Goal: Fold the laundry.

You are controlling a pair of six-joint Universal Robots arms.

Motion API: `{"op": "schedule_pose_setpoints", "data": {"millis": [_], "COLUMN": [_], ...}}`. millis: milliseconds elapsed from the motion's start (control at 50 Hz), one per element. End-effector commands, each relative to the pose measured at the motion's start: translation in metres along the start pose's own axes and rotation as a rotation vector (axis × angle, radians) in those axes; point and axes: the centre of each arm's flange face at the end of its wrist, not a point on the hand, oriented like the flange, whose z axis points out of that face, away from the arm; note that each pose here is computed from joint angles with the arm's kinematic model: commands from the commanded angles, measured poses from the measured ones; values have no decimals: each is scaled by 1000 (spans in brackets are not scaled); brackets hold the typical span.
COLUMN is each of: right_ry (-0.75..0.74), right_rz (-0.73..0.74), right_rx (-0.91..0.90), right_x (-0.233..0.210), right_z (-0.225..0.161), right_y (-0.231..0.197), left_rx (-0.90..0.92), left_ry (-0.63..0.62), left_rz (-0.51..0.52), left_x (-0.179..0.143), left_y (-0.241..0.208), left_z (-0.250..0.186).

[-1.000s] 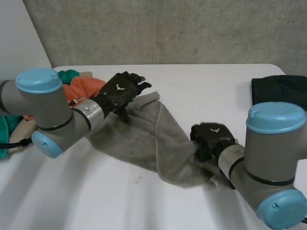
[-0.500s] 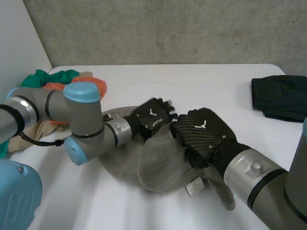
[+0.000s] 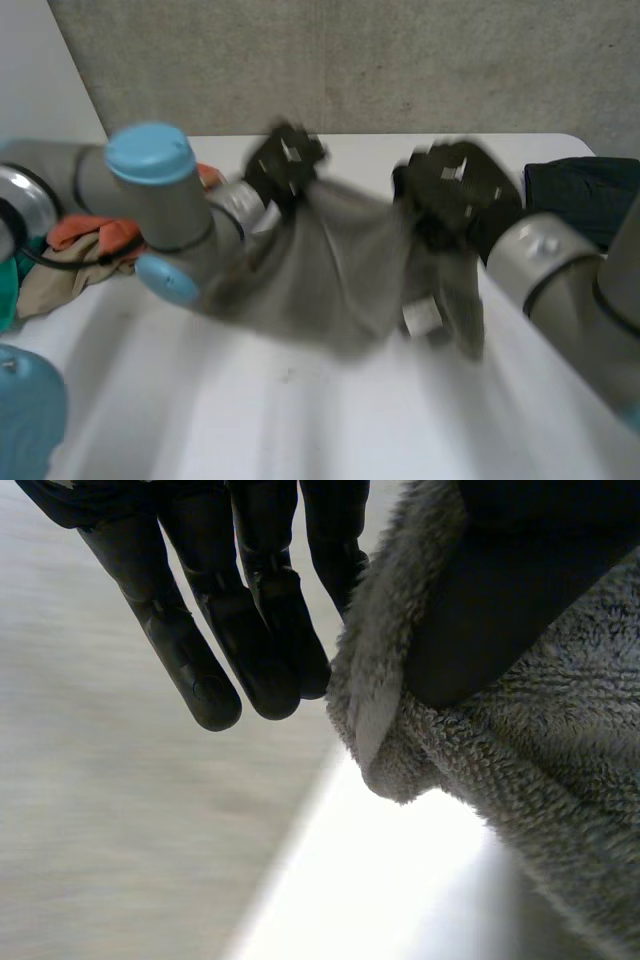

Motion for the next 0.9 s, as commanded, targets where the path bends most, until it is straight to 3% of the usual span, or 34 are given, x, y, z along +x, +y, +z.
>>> {"op": "schedule_pose_setpoints", "data": {"millis": [20,140,220,380,540,660,760,900], "right_ry": [207,252,158,-100,-188,-139,-67,5], "right_rz": [-71,-78,-18,102,45,-2,9,52], "right_rx": [267,491,482,111,-165,-250,-221,-212], "right_x": [57,74,67,25,-5,-2,4,16], "right_z": [51,69,77,92,102,104,99,74], "right_y": [-39,-61,-48,42,118,125,100,61], "left_rx": [323,343,255,-75,-360,-396,-352,-411], "left_ry": [-325,-457,-440,-165,-44,-55,-14,-27], "left_rz": [-110,-61,-24,-61,-24,-52,-141,-258], "left_x": [-83,-102,-86,14,66,53,34,-6], "left_y": [-88,-109,-97,-8,46,28,-4,-15], "left_z": [-10,-41,-62,-103,-121,-124,-132,-148]}}
